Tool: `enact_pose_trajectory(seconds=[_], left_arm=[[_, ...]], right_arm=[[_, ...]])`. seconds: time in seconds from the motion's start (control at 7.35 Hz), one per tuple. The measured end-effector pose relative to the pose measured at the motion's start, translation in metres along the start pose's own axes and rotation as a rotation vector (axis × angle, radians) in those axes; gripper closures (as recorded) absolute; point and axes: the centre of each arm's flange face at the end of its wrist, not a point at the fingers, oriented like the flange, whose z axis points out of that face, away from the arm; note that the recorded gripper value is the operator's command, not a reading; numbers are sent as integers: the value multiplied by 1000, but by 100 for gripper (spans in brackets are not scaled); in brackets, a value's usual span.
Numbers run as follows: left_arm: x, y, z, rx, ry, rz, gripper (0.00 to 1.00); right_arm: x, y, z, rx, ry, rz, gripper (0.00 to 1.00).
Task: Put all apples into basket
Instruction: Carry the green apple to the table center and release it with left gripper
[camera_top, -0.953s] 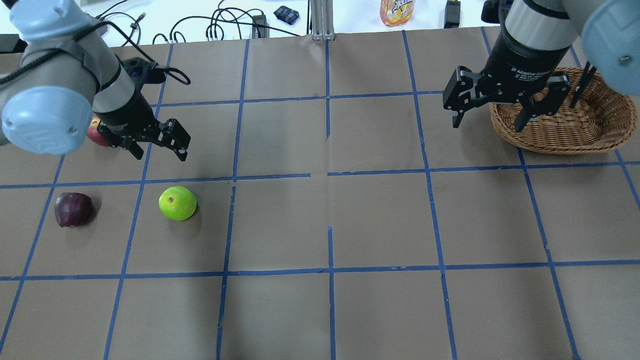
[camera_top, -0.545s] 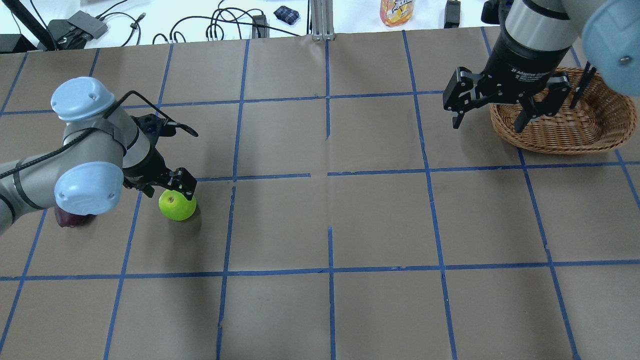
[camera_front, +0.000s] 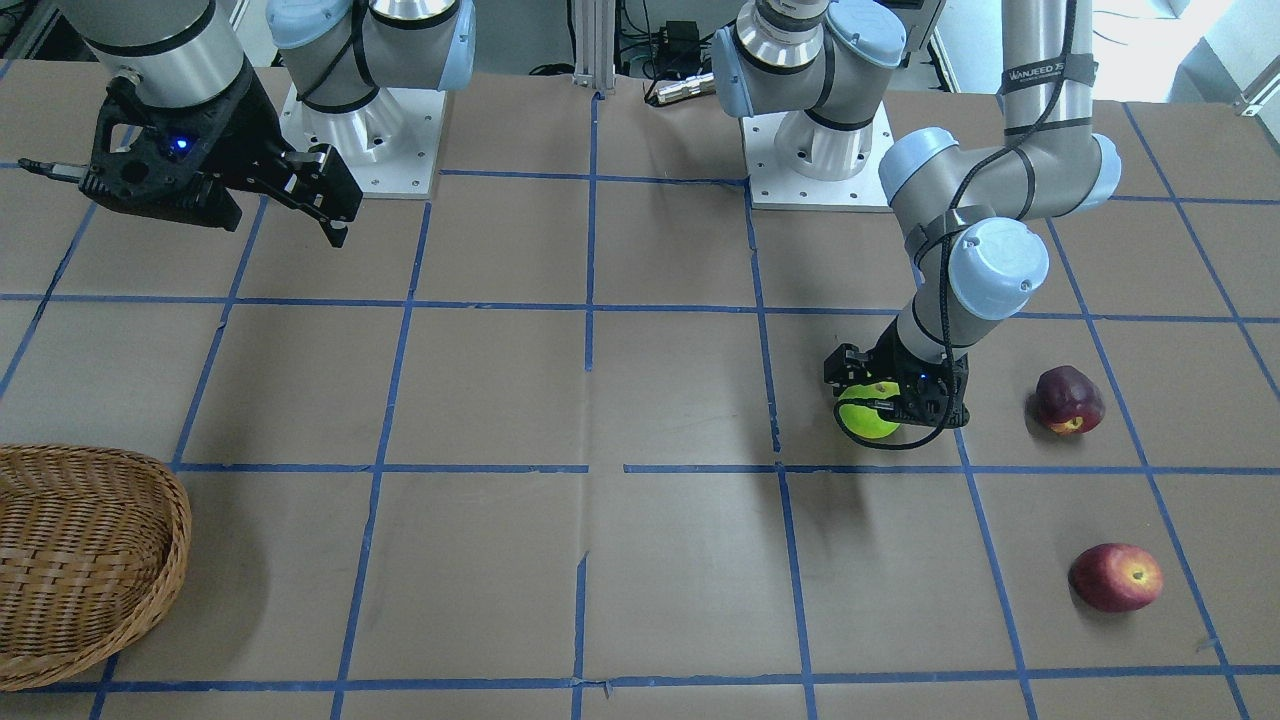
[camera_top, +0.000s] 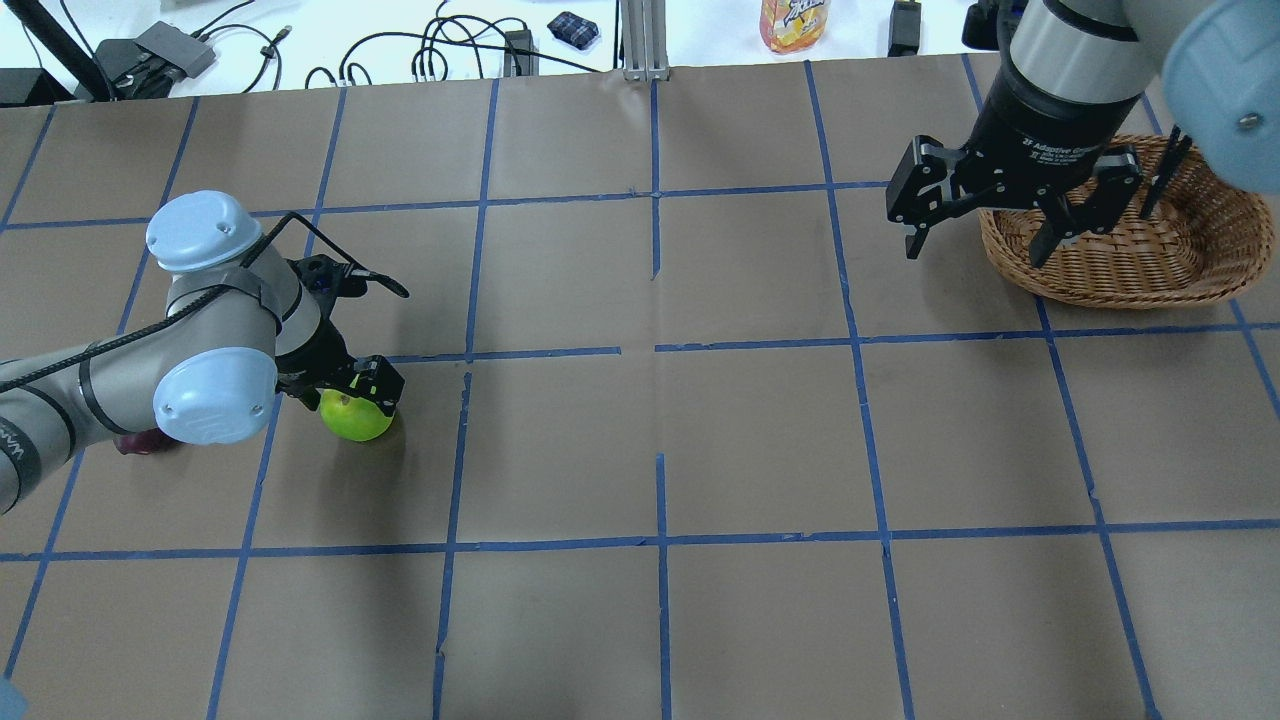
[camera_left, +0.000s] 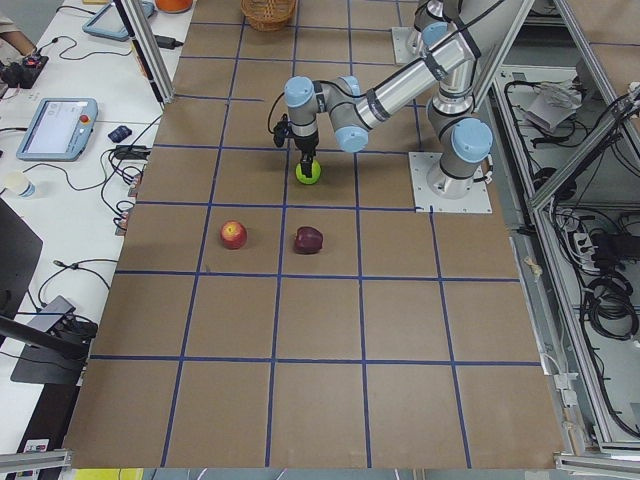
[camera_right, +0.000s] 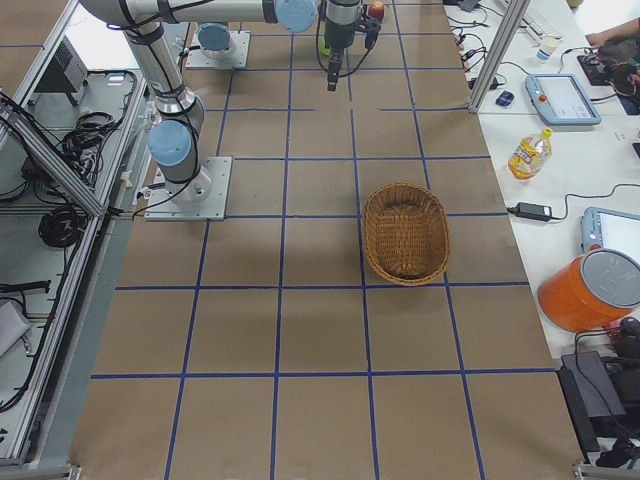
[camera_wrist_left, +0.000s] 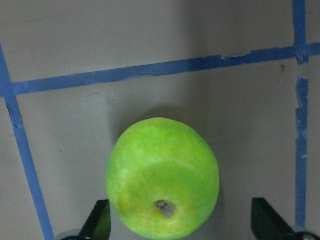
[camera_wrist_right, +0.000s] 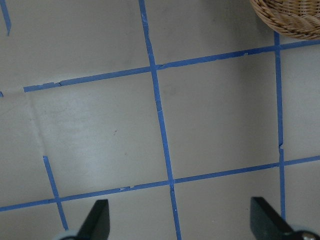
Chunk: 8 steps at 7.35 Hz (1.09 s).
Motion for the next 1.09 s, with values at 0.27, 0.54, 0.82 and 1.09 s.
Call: enact_pose_trajectory(seconds=[0.27, 0.54, 0.82, 1.09], left_arm=[[-1, -4, 3, 10, -3, -3, 75], [3, -11, -6, 27, -7, -47, 75], [43, -33, -31, 42, 7, -147, 75], [132, -55, -62, 77, 65, -241, 75]], right_arm=[[0, 0, 0, 0, -1, 0, 0], [0, 0, 0, 0, 0, 0, 0], [0, 0, 0, -2, 0, 0, 0], [0, 0, 1, -2, 0, 0, 0]])
